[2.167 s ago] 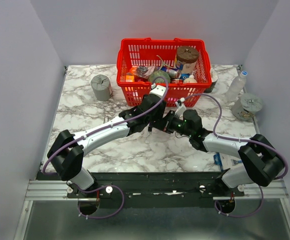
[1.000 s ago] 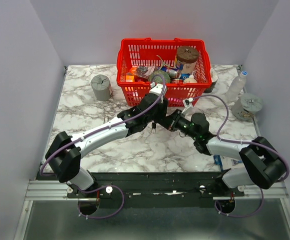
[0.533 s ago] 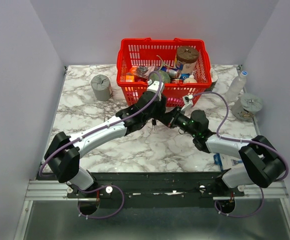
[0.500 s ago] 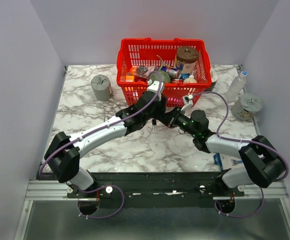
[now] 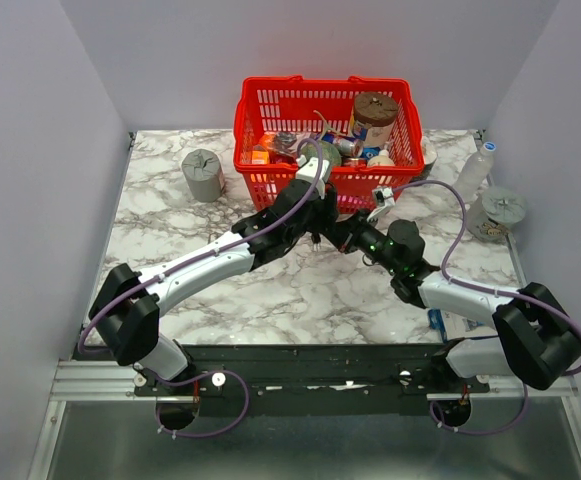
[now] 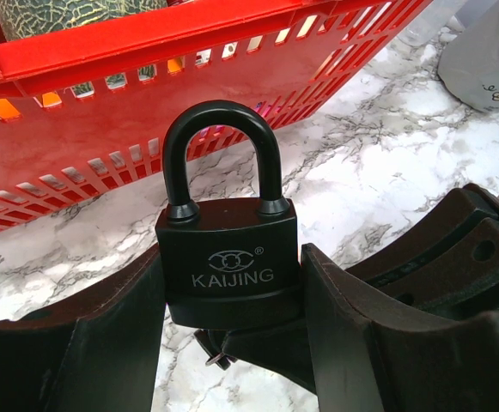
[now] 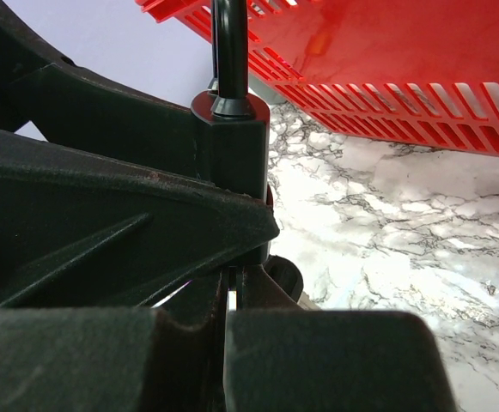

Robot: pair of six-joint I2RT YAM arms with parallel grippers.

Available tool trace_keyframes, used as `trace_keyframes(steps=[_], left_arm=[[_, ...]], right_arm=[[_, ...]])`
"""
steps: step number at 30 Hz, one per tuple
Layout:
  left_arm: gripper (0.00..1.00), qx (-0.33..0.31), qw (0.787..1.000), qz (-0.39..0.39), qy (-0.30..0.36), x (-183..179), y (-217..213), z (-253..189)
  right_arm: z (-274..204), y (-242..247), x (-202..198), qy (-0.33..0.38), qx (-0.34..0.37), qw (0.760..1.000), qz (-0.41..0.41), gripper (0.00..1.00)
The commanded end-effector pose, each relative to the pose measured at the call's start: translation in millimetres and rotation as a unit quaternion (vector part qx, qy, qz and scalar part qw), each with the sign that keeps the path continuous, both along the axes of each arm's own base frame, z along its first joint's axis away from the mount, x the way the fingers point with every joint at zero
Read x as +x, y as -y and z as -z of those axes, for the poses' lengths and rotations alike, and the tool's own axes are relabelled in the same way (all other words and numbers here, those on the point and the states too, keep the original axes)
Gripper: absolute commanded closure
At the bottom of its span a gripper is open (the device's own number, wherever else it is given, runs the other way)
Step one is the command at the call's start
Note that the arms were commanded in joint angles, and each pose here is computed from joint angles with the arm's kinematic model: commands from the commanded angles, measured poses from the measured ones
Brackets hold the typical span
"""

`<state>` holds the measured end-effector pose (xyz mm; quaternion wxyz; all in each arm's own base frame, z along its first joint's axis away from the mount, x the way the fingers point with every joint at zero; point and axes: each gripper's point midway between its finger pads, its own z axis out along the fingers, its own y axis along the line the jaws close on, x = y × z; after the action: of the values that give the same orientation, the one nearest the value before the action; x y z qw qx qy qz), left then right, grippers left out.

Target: Unlock with the key

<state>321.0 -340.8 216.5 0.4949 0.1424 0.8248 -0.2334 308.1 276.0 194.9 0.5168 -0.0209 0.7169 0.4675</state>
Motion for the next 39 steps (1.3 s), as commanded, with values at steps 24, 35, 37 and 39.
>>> trace_keyframes(steps=[24,35,37,39], left_arm=[[1.0,-0.051,0.982,0.18,-0.033,-95,13,-15],[1.0,-0.097,0.964,0.247,0.01,-116,19,-46],[1.0,-0.098,0.963,0.25,0.011,-117,19,-47],[1.0,-0.099,0.963,0.251,0.013,-118,19,-49]], right_arm=[[-78,52,-4,0.082,0.044,0.993,0.073,0.99],[-106,54,-32,0.107,0.073,0.991,0.029,0.99],[-112,54,-35,0.114,0.075,0.99,0.022,0.99],[-113,54,-38,0.115,0.076,0.99,0.017,0.99]])
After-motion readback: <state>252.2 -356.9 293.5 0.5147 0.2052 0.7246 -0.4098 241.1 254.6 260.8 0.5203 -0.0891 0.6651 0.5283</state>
